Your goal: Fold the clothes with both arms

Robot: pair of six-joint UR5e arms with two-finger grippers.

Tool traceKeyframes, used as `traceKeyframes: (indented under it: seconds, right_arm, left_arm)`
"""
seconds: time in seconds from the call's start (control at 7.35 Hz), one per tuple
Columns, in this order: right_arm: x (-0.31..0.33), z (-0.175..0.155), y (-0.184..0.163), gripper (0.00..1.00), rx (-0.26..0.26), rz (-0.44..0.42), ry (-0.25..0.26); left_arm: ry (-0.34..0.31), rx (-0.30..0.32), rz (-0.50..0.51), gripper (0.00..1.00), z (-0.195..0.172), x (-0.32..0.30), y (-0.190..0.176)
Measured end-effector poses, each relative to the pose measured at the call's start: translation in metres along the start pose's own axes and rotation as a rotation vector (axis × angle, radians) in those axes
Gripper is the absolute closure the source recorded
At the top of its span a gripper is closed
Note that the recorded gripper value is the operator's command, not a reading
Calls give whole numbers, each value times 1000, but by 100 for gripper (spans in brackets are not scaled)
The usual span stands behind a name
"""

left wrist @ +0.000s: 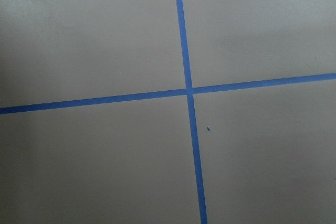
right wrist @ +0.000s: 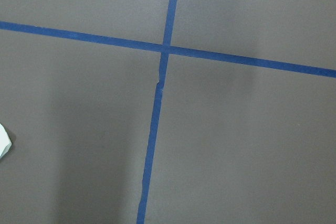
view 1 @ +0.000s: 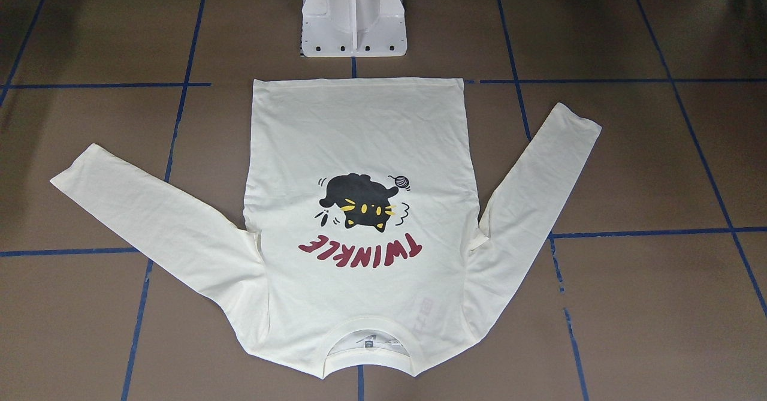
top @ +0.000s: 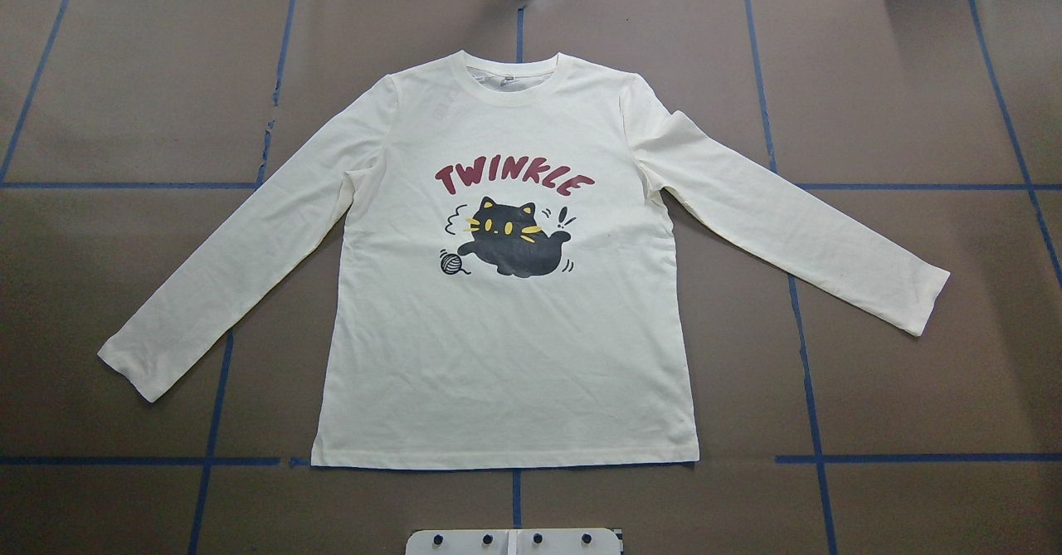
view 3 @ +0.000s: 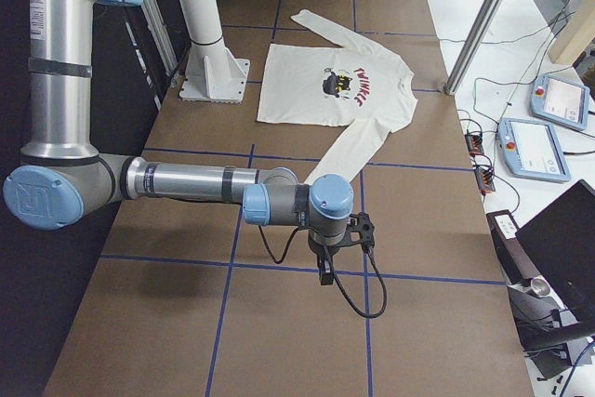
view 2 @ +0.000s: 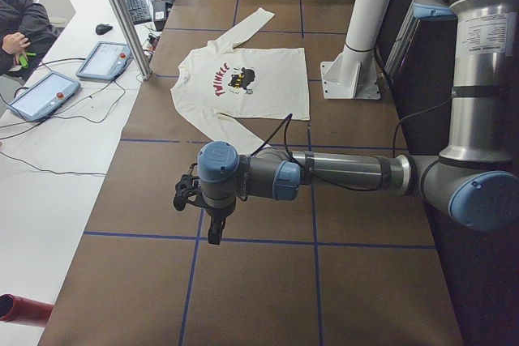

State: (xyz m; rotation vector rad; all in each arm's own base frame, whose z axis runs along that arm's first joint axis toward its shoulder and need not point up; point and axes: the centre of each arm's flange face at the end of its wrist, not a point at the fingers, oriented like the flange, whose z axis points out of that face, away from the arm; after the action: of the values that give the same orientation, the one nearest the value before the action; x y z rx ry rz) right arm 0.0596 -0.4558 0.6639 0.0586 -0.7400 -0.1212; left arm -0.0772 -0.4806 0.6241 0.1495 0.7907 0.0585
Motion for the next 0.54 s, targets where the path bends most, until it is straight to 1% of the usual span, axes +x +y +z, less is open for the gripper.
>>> traceKeyframes:
  seconds: [0.41,0.54]
  right_arm:
    - [-2,-3,-1,0,6,-7,2]
    - [-8,-9,-4,0,18,-20,4]
  left_arm:
    - [-2,16,14,0,-7,7,-2]
    - [-5,26,25,0,-9,10,-5]
